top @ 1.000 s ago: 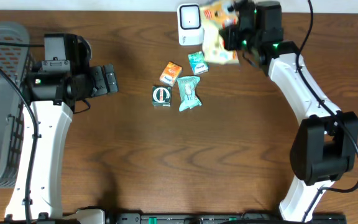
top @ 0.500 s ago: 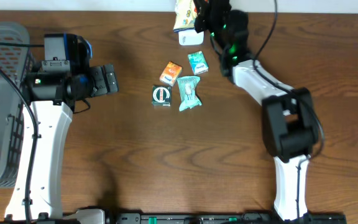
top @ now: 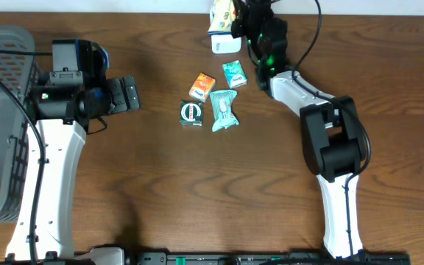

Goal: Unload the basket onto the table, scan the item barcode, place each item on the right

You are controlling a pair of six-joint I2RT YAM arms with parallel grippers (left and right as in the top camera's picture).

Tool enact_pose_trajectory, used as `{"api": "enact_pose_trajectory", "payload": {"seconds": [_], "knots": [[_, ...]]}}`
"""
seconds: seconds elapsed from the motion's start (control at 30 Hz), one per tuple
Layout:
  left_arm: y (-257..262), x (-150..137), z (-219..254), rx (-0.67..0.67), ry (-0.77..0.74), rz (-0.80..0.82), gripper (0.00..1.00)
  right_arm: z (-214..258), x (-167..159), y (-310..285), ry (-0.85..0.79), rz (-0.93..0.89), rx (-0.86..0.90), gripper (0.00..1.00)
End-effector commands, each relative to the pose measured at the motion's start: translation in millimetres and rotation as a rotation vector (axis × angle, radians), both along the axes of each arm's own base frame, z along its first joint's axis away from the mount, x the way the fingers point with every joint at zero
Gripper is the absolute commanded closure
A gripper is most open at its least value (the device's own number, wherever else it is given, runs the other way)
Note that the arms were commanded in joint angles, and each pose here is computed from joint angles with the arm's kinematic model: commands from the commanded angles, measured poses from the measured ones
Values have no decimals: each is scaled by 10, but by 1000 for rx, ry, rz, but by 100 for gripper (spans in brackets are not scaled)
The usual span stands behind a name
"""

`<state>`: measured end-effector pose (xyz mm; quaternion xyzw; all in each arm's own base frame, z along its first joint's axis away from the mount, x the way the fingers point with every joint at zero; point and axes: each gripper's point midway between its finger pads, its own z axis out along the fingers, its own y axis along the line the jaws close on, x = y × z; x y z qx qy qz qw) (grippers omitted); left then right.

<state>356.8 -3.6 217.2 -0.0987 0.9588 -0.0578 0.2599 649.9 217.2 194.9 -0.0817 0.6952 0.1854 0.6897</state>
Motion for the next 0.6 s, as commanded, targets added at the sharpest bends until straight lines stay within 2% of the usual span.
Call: {"api": "enact_pose_trajectory", "payload": {"seconds": [0.0, 0.23, 0.33, 0.43, 0.47, 0.5, 0.53, 0.57], "knots": [[26, -5, 2, 9, 2, 6, 2, 652, 69, -629, -52, -110, -20, 99], [26, -5, 3, 9, 1, 6, 2, 635, -139, -2125, 199, -299, -347, 99], [26, -5, 3, 9, 1, 6, 2, 327, -420, -2936, 402, -402, -452, 99], [26, -5, 2, 9, 2, 6, 2, -2, -668, -3421, 556, -430, -505, 99], [26, -5, 3, 9, 1, 6, 2, -148, -782, -3643, 620, -453, -511, 81], [26, -5, 2, 9, 2, 6, 2, -225, -853, -3786, 656, -476, -507, 56], [26, -5, 3, 9, 1, 6, 2, -337, -958, -3986, 708, -513, -499, 22], [26, -5, 3, 9, 1, 6, 2, -431, -1068, -4166, 756, -543, -491, 25]]}}
